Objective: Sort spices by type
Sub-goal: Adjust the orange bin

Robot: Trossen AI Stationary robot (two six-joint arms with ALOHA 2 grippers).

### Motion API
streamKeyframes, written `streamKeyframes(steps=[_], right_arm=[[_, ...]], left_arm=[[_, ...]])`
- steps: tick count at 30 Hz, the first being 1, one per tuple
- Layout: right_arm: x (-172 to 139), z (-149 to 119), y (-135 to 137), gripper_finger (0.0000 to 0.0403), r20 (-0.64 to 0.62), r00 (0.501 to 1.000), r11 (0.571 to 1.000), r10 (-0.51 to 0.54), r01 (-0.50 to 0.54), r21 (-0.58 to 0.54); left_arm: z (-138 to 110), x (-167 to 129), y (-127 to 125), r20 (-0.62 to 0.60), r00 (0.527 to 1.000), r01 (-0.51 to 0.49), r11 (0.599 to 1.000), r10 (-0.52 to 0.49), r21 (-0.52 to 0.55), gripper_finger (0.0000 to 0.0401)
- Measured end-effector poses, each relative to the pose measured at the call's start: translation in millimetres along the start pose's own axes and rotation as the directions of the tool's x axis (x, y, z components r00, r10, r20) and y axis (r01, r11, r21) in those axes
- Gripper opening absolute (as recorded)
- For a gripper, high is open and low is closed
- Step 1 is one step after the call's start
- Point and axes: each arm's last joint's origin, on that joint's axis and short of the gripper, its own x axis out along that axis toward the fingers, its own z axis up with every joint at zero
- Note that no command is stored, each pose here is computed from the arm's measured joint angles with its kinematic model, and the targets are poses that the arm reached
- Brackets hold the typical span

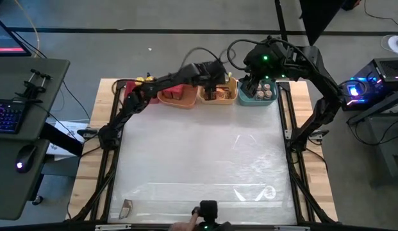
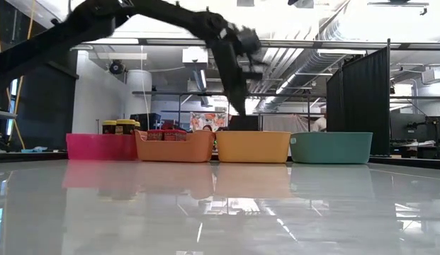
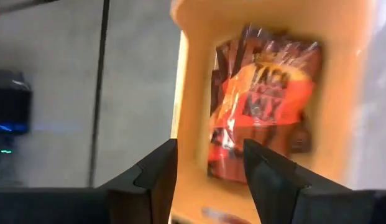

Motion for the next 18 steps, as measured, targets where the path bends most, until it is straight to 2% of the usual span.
streamKeyframes(steps=[4,7,11,14,18], right_arm=[[0,0,-1,0.0212,0.005,0.999,0.999,-0.033,0.033,-0.013],[0,0,-2,0.0212,0.006,0.999,0.999,-0.048,0.048,-0.019],[0,0,-2,0.0212,0.006,0.999,0.998,-0.051,0.051,-0.019],[0,0,-2,0.0212,0.006,0.999,0.999,-0.051,0.051,-0.019],[0,0,-2,0.0212,0.006,0.999,0.999,-0.051,0.052,-0.012]], left_arm=[[-6,-49,24,0.108,0.983,0.162,0.974,-0.146,-0.160,0.0144],[-14,-80,37,0.187,0.951,0.280,0.940,-0.245,-0.195,0.0097],[-22,-130,42,0.285,0.886,0.413,0.902,-0.366,-0.125,0.0014],[-26,-157,41,0.345,0.831,0.477,0.878,-0.436,-0.040,0.0008],[-41,-172,24,0.376,0.758,0.545,0.834,-0.534,0.085,0.0001]])
